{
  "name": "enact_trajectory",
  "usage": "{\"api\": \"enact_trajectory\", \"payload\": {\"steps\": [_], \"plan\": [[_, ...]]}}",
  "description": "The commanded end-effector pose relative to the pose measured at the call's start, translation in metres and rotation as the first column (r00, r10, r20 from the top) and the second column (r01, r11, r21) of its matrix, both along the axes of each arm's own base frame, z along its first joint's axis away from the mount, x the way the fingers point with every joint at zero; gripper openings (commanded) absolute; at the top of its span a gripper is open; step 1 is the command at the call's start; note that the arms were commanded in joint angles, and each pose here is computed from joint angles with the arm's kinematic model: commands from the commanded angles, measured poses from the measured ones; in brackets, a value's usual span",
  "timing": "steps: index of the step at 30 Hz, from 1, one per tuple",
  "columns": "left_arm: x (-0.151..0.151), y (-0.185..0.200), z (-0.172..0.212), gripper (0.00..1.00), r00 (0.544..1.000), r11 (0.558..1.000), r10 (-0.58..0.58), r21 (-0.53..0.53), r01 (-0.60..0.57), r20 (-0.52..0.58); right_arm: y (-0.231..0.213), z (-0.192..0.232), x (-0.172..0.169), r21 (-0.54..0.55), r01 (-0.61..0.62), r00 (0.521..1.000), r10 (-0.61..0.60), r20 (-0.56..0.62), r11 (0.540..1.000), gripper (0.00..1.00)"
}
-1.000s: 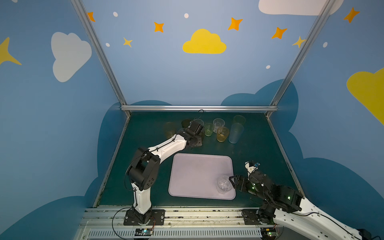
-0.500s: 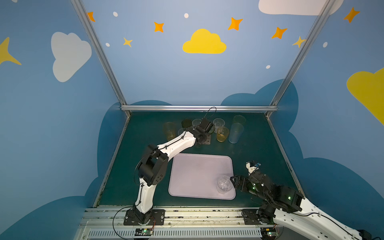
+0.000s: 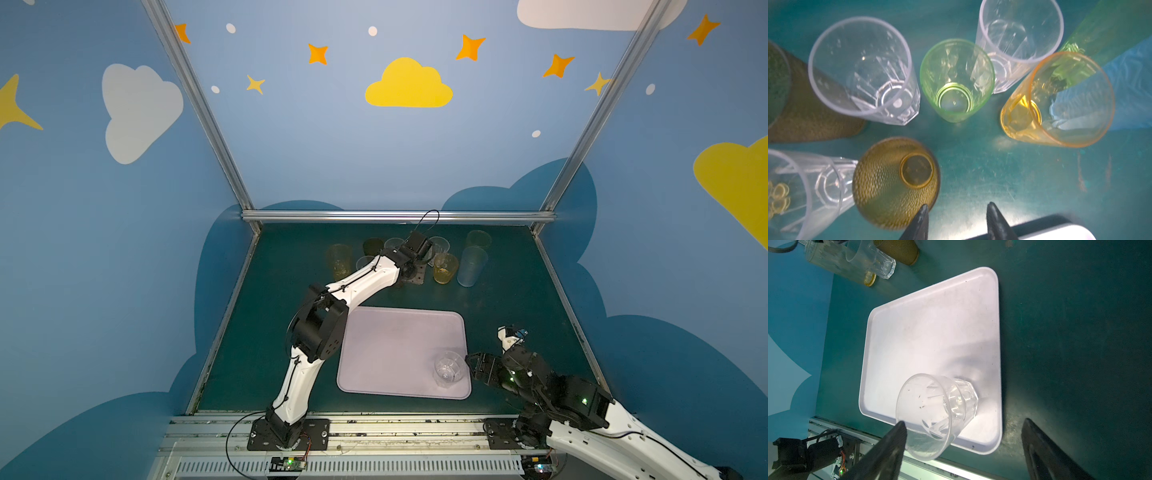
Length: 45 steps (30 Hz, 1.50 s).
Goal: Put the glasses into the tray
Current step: 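Lower the open left gripper around the dimpled amber glass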
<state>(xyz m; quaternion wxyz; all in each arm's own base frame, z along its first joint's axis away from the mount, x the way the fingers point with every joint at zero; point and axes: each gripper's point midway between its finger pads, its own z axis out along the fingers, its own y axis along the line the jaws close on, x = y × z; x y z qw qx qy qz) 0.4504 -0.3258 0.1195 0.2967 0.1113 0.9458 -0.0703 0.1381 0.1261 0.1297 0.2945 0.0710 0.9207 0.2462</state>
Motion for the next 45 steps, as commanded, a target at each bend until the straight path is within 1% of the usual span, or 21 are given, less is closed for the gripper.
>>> {"api": "enact_trajectory", "payload": {"steps": [1,9,13,17,19,20,26,35,38,40,42,45], "plan": [[0.003,0.010,-0.010,0.46,1.000,0.998,0.009,0.063,-0.007,-0.019,-0.008,-0.005,0.000,-0.020,0.030,1.000,-0.030,-0.005,0.999,0.86],[0.012,0.013,-0.019,0.45,0.999,0.997,0.019,0.074,-0.017,-0.032,-0.010,-0.007,0.000,-0.021,0.047,0.999,-0.047,-0.013,0.999,0.86],[0.015,0.012,-0.024,0.43,0.999,0.997,0.024,0.074,-0.021,-0.043,-0.014,-0.009,0.000,-0.029,0.064,0.998,-0.065,-0.016,0.998,0.86],[0.016,0.011,-0.028,0.39,0.998,0.997,0.021,0.079,-0.016,-0.051,-0.015,-0.008,0.001,-0.021,0.070,0.997,-0.070,-0.011,0.997,0.86],[0.017,0.011,-0.030,0.33,0.998,0.996,0.019,0.083,-0.015,-0.054,-0.016,-0.008,0.000,-0.019,0.075,0.997,-0.075,-0.012,0.997,0.86],[0.017,0.011,-0.031,0.32,0.998,0.996,0.019,0.084,-0.014,-0.056,-0.017,-0.009,0.000,-0.020,0.079,0.997,-0.079,-0.015,0.997,0.86],[0.018,0.011,-0.034,0.31,0.998,0.996,0.015,0.091,-0.010,-0.062,-0.018,-0.010,0.000,-0.010,0.090,0.996,-0.090,-0.020,0.996,0.86],[0.020,0.011,-0.039,0.31,0.997,0.995,0.015,0.100,-0.008,-0.071,-0.020,-0.011,-0.002,-0.007,0.097,0.995,-0.097,-0.025,0.995,0.86],[0.020,0.011,-0.040,0.28,0.997,0.995,0.014,0.100,-0.007,-0.075,-0.020,-0.010,-0.002,-0.002,0.096,0.995,-0.096,-0.026,0.995,0.86],[0.020,0.011,-0.041,0.24,0.997,0.995,0.015,0.100,-0.008,-0.076,-0.020,-0.011,-0.002,-0.003,0.096,0.995,-0.096,-0.026,0.995,0.86],[0.020,0.011,-0.041,0.24,0.997,0.995,0.015,0.102,-0.007,-0.079,-0.020,-0.010,-0.002,0.000,0.096,0.995,-0.096,-0.026,0.995,0.86],[0.020,0.011,-0.041,0.20,0.997,0.995,0.014,0.103,-0.006,-0.080,-0.020,-0.009,-0.002,0.005,0.096,0.995,-0.096,-0.020,0.995,0.86]]}}
